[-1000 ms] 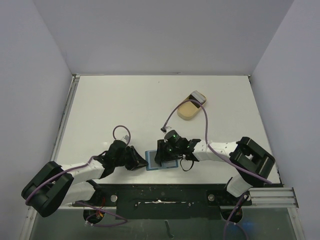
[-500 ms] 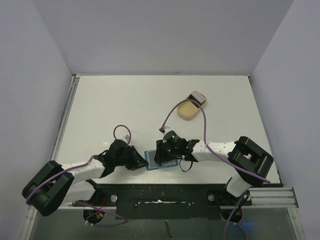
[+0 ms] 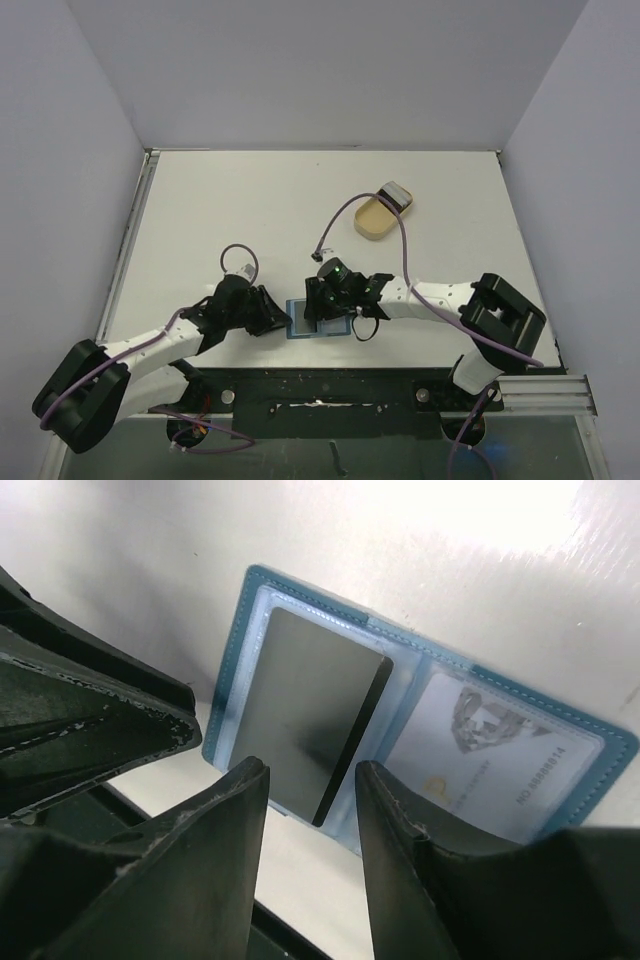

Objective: Put the credit cards into the card holder
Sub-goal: Insert the credit card into the card holder, then pick up the credit card from the storage box.

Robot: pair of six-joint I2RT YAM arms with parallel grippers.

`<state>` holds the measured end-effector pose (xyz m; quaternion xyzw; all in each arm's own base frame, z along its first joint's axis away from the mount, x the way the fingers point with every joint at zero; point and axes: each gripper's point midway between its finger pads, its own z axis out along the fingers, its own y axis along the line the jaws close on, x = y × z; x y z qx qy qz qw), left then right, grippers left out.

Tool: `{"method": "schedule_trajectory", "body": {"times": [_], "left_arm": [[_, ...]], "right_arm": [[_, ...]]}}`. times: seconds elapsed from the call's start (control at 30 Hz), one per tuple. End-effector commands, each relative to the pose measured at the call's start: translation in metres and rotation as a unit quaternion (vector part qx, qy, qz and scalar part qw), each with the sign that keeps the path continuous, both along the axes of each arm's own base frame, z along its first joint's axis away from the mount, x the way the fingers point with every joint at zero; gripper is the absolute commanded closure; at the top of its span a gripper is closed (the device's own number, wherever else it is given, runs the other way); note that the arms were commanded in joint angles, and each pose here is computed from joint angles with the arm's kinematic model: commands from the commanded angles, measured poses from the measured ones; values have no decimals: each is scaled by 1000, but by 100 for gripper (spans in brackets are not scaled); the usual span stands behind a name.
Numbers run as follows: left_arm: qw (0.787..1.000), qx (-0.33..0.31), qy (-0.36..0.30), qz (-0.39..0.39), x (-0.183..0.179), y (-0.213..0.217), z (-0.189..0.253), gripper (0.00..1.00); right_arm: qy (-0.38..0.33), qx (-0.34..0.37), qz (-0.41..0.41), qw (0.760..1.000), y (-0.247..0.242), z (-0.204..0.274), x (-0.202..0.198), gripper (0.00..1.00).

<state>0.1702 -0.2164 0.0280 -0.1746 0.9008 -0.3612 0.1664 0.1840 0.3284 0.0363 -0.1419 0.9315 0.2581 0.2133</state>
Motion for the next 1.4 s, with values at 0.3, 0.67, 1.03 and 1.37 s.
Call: {"method": "schedule_trajectory", "body": {"times": [0.3,0.67,1.03,1.37], "left_arm": [[992,33,-118,-20,32,3,61,45],[978,4,-191,-82,28,-6,109,35],[976,24,-205,-71,31,10,115,35],[978,10,-200,-59,31,14,112,35]], "right_arm": [[-159,-75,-51,983,-66,92,115,51],[-241,-323,-124,907,-190,117,249,49],[-254,-410,-93,871,-225,103,324,48],[-249,-424,-62,869,-226,85,344,48]]}}
